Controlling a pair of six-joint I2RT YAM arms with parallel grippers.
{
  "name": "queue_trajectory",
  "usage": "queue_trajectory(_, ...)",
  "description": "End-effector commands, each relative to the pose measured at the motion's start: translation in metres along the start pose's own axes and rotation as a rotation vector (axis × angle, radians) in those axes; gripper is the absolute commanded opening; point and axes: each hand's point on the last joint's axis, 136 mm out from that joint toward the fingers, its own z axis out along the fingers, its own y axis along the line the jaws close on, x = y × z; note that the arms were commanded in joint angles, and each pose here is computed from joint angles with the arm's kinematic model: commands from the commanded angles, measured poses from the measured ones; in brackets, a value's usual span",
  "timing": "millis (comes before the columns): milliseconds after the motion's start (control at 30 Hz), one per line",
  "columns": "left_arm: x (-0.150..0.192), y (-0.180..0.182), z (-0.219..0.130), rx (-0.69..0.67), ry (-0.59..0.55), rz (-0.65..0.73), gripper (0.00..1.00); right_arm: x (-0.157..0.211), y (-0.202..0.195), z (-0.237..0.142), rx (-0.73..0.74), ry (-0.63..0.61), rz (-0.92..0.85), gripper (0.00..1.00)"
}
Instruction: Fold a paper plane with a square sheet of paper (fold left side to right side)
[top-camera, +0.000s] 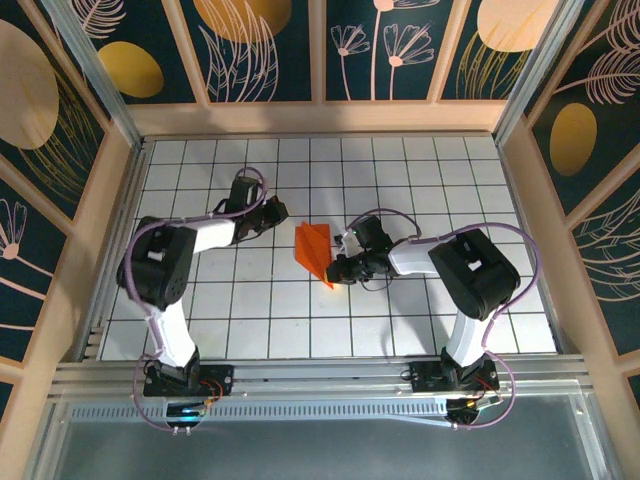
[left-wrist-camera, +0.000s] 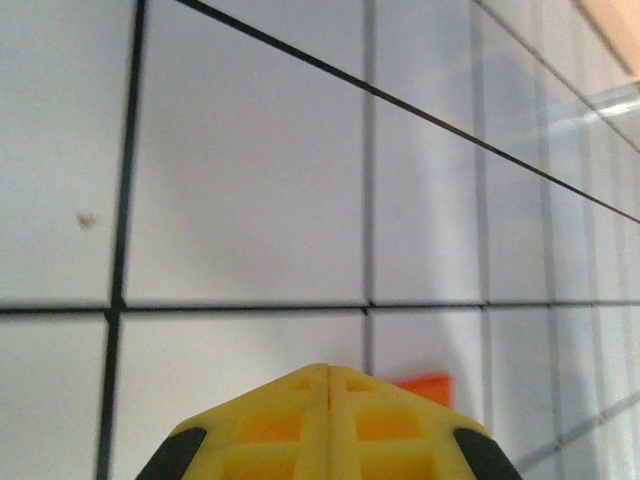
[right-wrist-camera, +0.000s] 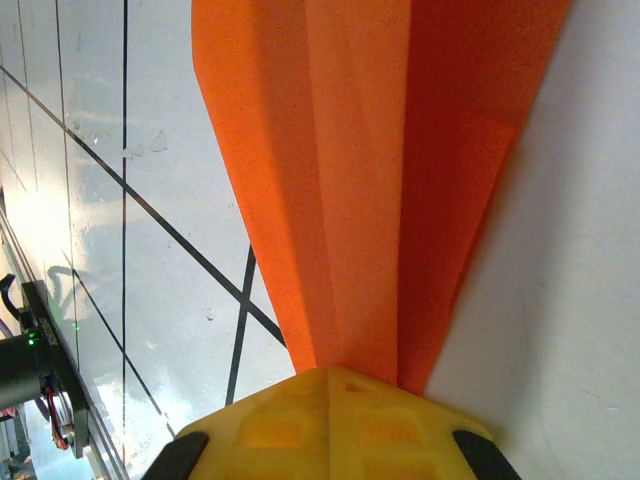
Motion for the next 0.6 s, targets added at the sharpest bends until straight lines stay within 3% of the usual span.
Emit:
queue_trajectory(0, 0.029, -0.034, -0.017, 0.114, 0.032, 0.074, 0.0, 0.034, -0.067, 0.006, 0.24, 0.061, 0.109, 0.0)
queue_trajectory(200, 0.09, -0.061, -0.004, 0.223, 0.17, 0.084, 0.0, 0.034, -0.068, 0.006, 0.246, 0.06, 0.11, 0.0)
queue_trajectory(567, 0.108, -0.062, 0.029, 0.24, 0.237, 0.093, 0.0, 0.035, -0.07, 0.006, 0.253, 0.067, 0.114, 0.0)
